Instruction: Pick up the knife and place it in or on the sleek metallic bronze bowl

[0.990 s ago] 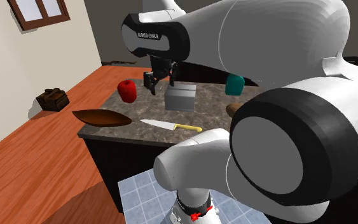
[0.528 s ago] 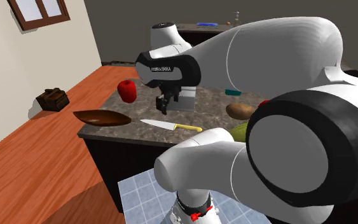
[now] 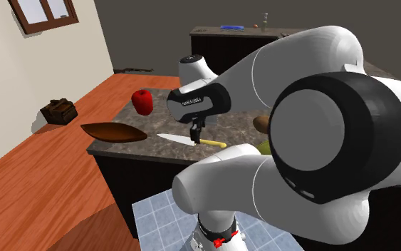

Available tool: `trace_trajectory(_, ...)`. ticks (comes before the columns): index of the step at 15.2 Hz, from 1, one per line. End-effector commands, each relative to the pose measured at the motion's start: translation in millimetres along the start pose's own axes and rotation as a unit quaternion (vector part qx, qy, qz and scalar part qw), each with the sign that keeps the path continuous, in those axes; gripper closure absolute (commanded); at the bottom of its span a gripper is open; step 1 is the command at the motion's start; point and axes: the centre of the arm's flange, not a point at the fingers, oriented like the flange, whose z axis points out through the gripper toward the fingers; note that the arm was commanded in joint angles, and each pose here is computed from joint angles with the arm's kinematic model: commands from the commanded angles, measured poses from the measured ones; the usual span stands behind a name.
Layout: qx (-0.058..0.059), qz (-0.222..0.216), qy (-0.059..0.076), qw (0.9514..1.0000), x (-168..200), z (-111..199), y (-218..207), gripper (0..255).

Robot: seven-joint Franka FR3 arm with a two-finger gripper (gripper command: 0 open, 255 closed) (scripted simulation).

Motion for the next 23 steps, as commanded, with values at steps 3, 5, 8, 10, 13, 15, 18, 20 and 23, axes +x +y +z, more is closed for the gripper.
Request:
trace_trajectory(3, -0.001, -0.005, 0.000, 1.0000, 0.2, 23.1, -1.3, 0)
trace_trajectory(5, -0.001, -0.005, 0.000, 1.0000, 0.2, 36.7, -1.3, 0)
trace_trajectory(8, -0.001, -0.005, 0.000, 1.0000, 0.1, 36.7, -1.3, 0)
trace_trajectory(10, -0.001, -0.005, 0.000, 1.0000, 0.2, 36.7, -1.3, 0)
trace_trajectory(13, -0.001, -0.005, 0.000, 1.0000, 0.2, 36.6, -1.3, 0)
trace_trajectory(15, -0.001, -0.005, 0.000, 1.0000, 0.2, 36.6, -1.3, 255)
trace_trajectory(18, -0.001, -0.005, 0.000, 1.0000, 0.0, 36.4, -1.3, 255)
trace_trajectory(20, -0.001, -0.005, 0.000, 1.0000, 0.1, 36.4, -1.2, 255)
trace_trajectory(23, -0.001, -0.005, 0.000, 1.0000, 0.2, 36.7, -1.3, 255)
